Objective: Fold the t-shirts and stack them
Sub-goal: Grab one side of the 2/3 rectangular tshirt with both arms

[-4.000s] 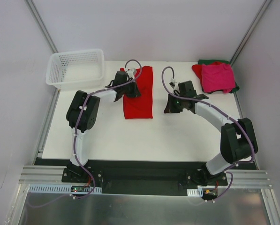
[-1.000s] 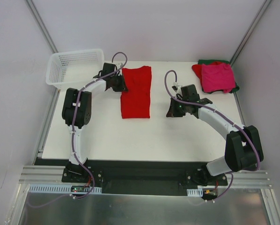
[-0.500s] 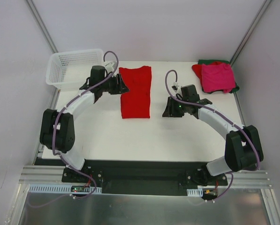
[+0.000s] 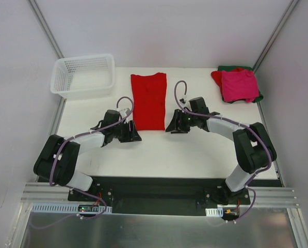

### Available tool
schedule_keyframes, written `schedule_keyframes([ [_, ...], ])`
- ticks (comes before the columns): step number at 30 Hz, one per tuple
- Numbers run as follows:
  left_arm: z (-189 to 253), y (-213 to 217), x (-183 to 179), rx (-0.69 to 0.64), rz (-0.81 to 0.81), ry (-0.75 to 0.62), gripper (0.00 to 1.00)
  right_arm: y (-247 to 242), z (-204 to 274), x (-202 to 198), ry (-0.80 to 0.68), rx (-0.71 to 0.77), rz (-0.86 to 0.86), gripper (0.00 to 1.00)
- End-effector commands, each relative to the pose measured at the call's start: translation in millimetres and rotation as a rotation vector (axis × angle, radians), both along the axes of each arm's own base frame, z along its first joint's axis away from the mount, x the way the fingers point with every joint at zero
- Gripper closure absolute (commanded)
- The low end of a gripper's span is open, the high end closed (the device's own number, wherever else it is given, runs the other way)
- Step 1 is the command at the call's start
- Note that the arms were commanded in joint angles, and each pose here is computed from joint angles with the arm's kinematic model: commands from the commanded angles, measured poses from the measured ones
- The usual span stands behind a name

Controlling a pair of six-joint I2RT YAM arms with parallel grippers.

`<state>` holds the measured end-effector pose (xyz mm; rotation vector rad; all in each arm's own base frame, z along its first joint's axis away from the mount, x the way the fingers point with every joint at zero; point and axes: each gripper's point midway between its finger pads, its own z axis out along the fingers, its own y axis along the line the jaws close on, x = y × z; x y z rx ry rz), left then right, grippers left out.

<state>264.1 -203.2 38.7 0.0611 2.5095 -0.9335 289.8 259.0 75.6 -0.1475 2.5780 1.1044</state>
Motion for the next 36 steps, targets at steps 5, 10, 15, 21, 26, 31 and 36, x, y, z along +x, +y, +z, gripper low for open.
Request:
schedule_keyframes([
  [5, 35, 14, 31, -0.005, 0.116, -0.196, 0.49, 32, 6, 6, 0.011, 0.104, 0.042, 0.5],
  [10, 28, 41, 46, 0.027, 0.195, -0.179, 0.48, 35, 2, 11, 0.017, 0.099, 0.038, 0.49],
  [15, 9, 49, 52, 0.069, 0.214, -0.136, 0.48, 36, -1, 17, 0.014, 0.086, 0.032, 0.47],
  [21, -4, 42, 64, 0.041, 0.208, -0.102, 0.49, 38, -11, 29, 0.016, 0.065, 0.027, 0.45],
  [26, -3, 37, 73, 0.028, 0.19, -0.113, 0.49, 38, -21, 38, 0.029, 0.046, 0.017, 0.44],
  [31, 1, 32, 76, 0.004, 0.174, -0.116, 0.49, 32, -25, 49, 0.029, 0.036, -0.004, 0.44],
  [36, 4, 27, 75, -0.024, 0.166, -0.117, 0.5, 20, -28, 54, 0.02, 0.001, -0.022, 0.44],
])
